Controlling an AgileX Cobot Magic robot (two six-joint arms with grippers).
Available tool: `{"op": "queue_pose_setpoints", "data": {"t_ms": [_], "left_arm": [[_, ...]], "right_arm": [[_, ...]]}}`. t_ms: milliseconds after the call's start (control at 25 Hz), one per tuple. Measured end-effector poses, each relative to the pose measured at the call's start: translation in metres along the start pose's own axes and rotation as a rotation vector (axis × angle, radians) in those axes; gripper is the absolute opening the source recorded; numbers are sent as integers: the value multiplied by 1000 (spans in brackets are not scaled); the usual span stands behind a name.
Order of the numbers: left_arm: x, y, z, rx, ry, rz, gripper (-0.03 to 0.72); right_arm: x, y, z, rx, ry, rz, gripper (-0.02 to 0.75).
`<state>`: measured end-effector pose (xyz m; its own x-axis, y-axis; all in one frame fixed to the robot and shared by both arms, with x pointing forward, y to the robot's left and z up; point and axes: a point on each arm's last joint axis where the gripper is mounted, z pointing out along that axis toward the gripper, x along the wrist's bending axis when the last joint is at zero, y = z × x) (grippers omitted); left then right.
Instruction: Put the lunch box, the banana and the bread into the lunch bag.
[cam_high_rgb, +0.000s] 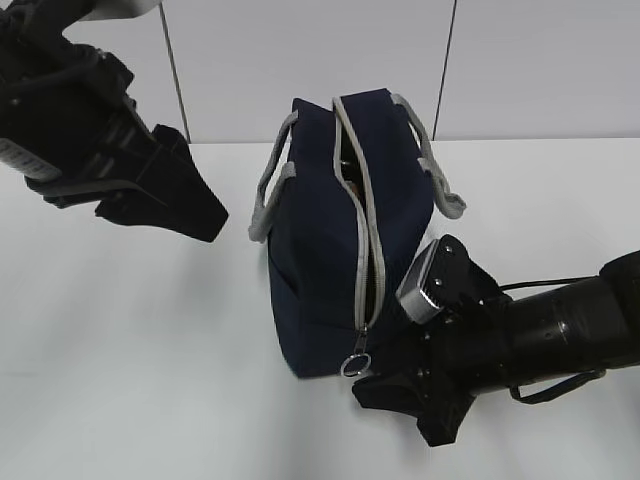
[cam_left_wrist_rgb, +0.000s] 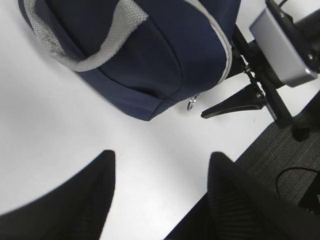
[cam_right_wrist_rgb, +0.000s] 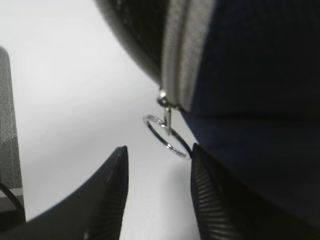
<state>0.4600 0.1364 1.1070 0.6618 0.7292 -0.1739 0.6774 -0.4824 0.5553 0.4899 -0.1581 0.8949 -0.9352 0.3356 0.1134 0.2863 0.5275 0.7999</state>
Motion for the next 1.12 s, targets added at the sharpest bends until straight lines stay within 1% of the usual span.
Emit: {"op": "queue_pose_setpoints", "data": {"t_ms": [200, 360, 560, 680, 800, 880, 1120], "left_arm": [[0, 0, 0, 0, 1, 1, 414], [0, 0, 0, 1, 0, 1, 414], [0, 0, 0, 3, 0, 1, 414], [0, 0, 0, 5, 0, 1, 414], [0, -1, 0, 6, -1, 1, 414], [0, -1, 0, 7, -1, 1, 414], [0, -1, 0, 7, -1, 1, 414]], "right_arm": [[1, -1, 0, 10, 14, 12, 288], [-3, -5, 0, 55, -31, 78, 287], [-4, -7, 0, 73, -45, 134, 326], [-1, -7, 0, 79, -20, 146, 344], [5, -4, 0, 48, 46, 141, 349], [7, -3, 0, 38, 70, 137, 351], [8, -3, 0, 34, 80, 137, 353]]}}
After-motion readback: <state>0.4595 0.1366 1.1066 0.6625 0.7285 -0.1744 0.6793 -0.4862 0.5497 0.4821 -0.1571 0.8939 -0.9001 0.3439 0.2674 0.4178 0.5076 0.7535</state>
